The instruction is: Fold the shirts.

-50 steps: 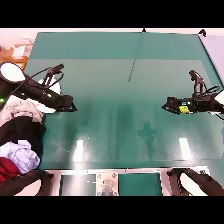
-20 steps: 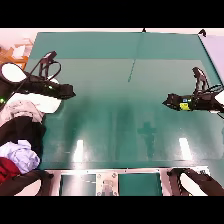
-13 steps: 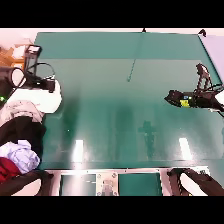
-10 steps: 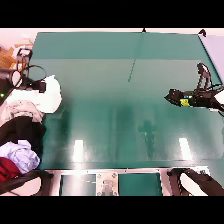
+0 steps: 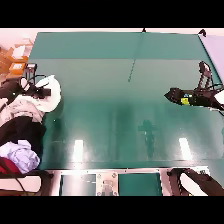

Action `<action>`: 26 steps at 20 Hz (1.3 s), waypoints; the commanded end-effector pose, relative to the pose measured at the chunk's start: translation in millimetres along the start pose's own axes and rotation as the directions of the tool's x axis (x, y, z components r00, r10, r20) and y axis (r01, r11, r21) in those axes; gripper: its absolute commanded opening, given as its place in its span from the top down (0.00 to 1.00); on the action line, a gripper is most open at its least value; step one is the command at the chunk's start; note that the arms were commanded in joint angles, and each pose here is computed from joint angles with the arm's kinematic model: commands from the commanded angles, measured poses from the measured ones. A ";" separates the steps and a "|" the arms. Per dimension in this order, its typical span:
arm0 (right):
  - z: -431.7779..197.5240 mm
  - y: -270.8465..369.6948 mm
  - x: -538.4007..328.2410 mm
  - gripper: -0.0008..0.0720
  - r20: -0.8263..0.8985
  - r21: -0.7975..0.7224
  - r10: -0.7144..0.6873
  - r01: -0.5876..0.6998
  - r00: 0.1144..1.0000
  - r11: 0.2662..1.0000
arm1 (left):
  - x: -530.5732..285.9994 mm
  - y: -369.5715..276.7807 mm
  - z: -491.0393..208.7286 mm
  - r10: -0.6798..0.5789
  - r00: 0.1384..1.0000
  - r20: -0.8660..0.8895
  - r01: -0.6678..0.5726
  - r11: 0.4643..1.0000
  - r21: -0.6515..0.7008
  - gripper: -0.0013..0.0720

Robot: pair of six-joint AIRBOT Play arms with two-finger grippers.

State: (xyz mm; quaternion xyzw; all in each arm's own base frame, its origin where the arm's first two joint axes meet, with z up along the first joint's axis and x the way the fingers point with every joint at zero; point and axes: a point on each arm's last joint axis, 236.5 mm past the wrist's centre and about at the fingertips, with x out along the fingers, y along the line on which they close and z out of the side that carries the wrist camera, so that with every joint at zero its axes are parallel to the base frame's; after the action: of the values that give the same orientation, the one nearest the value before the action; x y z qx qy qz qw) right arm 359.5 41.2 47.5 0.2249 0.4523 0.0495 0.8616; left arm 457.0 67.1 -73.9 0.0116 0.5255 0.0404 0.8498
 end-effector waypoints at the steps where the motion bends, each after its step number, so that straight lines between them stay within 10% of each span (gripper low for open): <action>1: 0.5 0.0 0.3 0.77 0.002 0.001 0.000 0.000 1.000 1.000 | -4.5 -2.7 -7.2 -0.019 0.996 -0.082 0.021 1.000 0.021 0.95; 9: 9.4 17.7 -16.2 0.82 -0.015 -0.011 0.035 -0.035 0.999 0.999 | -245.9 -202.7 150.6 -0.464 0.835 0.297 0.409 0.883 0.228 0.95; 15: 5.0 18.9 -27.1 0.82 -0.063 0.016 0.043 -0.042 0.997 0.999 | -316.6 -377.7 32.6 -0.724 0.688 -0.050 0.676 0.614 0.408 0.95; 20: -1.6 -10.3 -37.6 0.82 -0.108 0.101 0.013 -0.002 0.994 0.995 | -252.6 -455.3 -75.5 -0.672 0.681 -0.291 0.721 0.547 0.425 0.95; 21: -1.6 -14.4 -38.9 0.80 -0.110 0.112 0.008 0.004 0.994 0.994 | -236.8 -461.3 -88.1 -0.656 0.685 -0.316 0.722 0.552 0.417 0.91; 23: 0.7 -20.8 -41.0 0.53 -0.103 0.127 -0.001 0.014 0.995 0.992 | -222.5 -459.3 -87.1 -0.641 0.697 -0.322 0.714 0.581 0.391 0.06; 26: 1.6 -35.2 -35.3 0.44 -0.117 0.164 -0.014 0.033 0.993 0.986 | -227.2 -414.2 -30.1 -0.629 0.735 -0.253 0.675 0.645 0.360 0.05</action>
State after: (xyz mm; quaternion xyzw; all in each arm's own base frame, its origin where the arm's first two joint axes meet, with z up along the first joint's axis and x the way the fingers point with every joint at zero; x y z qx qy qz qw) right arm 337.1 8.6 67.4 0.2764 0.4973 0.0257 0.8220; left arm 332.5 -389.7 85.0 0.0093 0.5240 -0.4097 0.7467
